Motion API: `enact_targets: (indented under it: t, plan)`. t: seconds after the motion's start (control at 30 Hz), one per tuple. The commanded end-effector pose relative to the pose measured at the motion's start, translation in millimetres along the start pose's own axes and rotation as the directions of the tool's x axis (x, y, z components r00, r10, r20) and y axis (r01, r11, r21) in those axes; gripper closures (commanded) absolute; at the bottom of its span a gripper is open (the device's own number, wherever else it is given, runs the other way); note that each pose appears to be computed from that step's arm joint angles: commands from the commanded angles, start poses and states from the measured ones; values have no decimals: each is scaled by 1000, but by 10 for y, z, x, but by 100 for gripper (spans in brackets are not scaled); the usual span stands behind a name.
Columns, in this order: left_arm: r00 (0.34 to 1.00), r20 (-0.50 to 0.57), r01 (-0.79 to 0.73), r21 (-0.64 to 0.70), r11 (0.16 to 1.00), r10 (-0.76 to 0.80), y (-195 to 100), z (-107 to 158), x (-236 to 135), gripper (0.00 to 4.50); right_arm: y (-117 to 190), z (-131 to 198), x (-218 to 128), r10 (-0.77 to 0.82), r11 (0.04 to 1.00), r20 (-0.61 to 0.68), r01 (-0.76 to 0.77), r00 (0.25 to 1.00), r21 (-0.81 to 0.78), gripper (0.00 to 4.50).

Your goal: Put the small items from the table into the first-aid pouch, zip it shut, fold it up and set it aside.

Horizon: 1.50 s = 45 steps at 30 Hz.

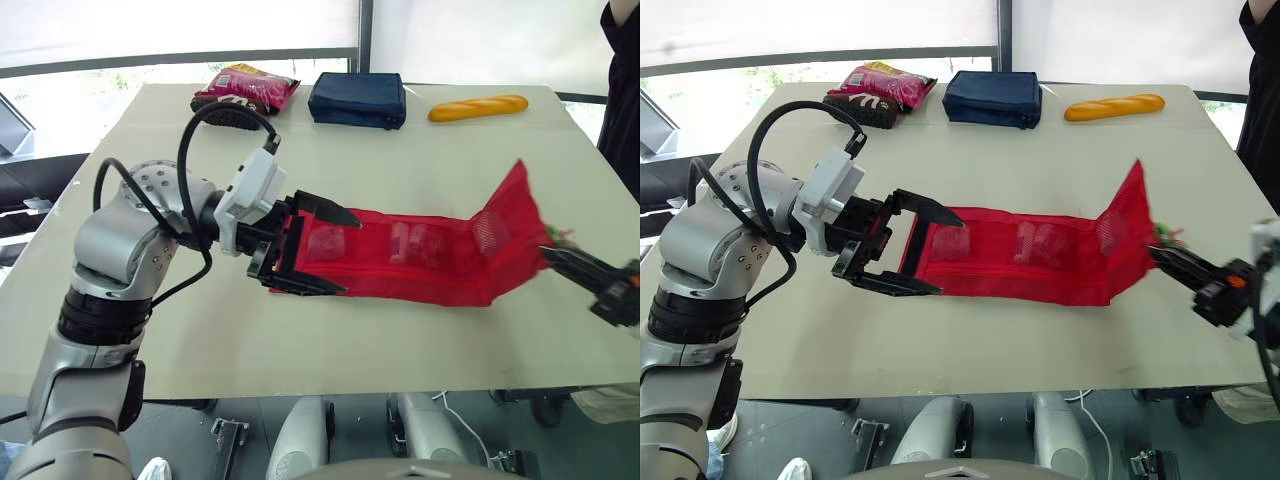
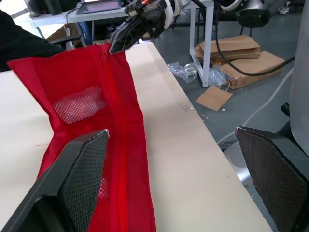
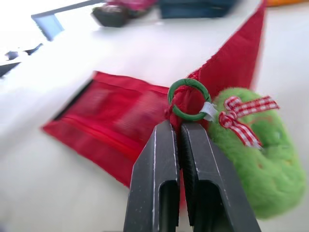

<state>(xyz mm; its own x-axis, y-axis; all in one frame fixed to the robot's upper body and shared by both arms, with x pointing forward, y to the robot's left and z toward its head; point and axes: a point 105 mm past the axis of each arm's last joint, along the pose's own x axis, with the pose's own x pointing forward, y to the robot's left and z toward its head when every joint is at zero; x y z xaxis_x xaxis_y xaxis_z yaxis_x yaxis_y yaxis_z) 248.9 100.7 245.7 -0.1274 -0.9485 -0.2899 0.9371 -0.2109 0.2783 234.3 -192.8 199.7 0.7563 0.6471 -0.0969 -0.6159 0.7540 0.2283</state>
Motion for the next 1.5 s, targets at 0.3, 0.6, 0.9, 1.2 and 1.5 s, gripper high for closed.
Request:
enact_targets:
  t: [0.3,0.6,0.9,1.2,1.5]
  plan:
    - [999,-3,-44,49,998,44,-38,120,-84,0,221,-554,768,28,988,-247,-64,969,-138,448]
    - [997,-5,-71,42,997,71,-60,110,-100,0,305,-683,845,73,966,-304,-143,950,-216,448]
    - [991,-13,-130,4,992,130,-61,49,-147,0,480,-414,589,278,924,-233,-326,932,-202,182]
    - [915,-83,-404,-222,887,396,14,-456,-331,0,369,-96,250,309,853,-125,-333,943,-401,10]
    - [628,-342,-759,-465,455,699,162,-1437,-577,0,350,199,186,365,784,-45,-333,930,-523,10]
